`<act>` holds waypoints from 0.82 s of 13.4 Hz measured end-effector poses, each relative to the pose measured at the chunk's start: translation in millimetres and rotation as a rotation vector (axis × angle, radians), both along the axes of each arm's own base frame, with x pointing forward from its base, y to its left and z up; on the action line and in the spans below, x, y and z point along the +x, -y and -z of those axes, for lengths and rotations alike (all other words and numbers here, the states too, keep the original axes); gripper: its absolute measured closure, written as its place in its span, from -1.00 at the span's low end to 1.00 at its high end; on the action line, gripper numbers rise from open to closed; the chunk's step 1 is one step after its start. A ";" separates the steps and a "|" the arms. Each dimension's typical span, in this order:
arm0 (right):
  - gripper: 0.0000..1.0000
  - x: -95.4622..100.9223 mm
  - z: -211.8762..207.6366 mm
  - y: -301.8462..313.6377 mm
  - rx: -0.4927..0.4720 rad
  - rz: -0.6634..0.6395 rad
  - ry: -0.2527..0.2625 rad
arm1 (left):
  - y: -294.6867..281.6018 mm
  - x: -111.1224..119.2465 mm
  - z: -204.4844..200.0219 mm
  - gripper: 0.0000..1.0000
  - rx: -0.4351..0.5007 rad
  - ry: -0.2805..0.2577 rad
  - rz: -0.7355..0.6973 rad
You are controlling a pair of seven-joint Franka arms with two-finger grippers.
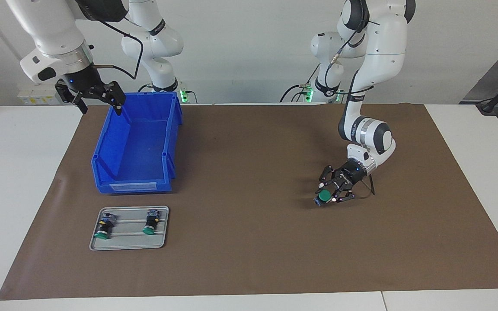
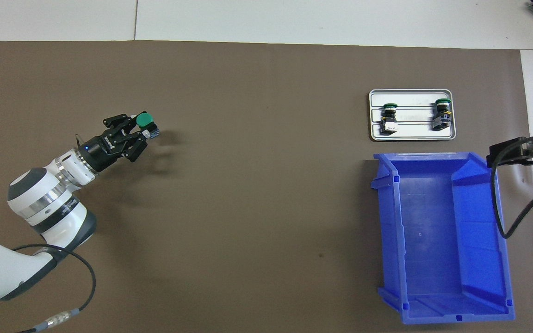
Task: Place and press button with both arms
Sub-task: 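Carry the green button forward with the left gripper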
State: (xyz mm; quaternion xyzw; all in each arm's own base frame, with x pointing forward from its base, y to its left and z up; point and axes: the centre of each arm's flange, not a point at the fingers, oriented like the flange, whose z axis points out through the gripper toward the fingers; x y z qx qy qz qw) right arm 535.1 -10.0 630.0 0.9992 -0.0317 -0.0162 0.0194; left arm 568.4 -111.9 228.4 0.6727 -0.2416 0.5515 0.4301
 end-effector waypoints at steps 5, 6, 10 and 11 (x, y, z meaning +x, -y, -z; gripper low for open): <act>-1.00 0.0 0.0 0.0 0.000 0.000 0.000 | 65.2 -17.9 8.0 0.21 0.029 -0.022 -0.001; -1.00 0.0 0.0 0.0 0.000 0.000 0.000 | 69.5 -20.7 9.8 0.21 0.042 -0.023 0.004; -1.00 0.0 0.0 0.0 0.000 0.000 0.000 | 71.7 -22.7 11.4 0.21 0.053 -0.025 0.007; -1.00 0.0 0.0 0.0 0.000 0.000 0.000 | 70.9 -22.7 11.9 0.21 0.057 -0.028 0.004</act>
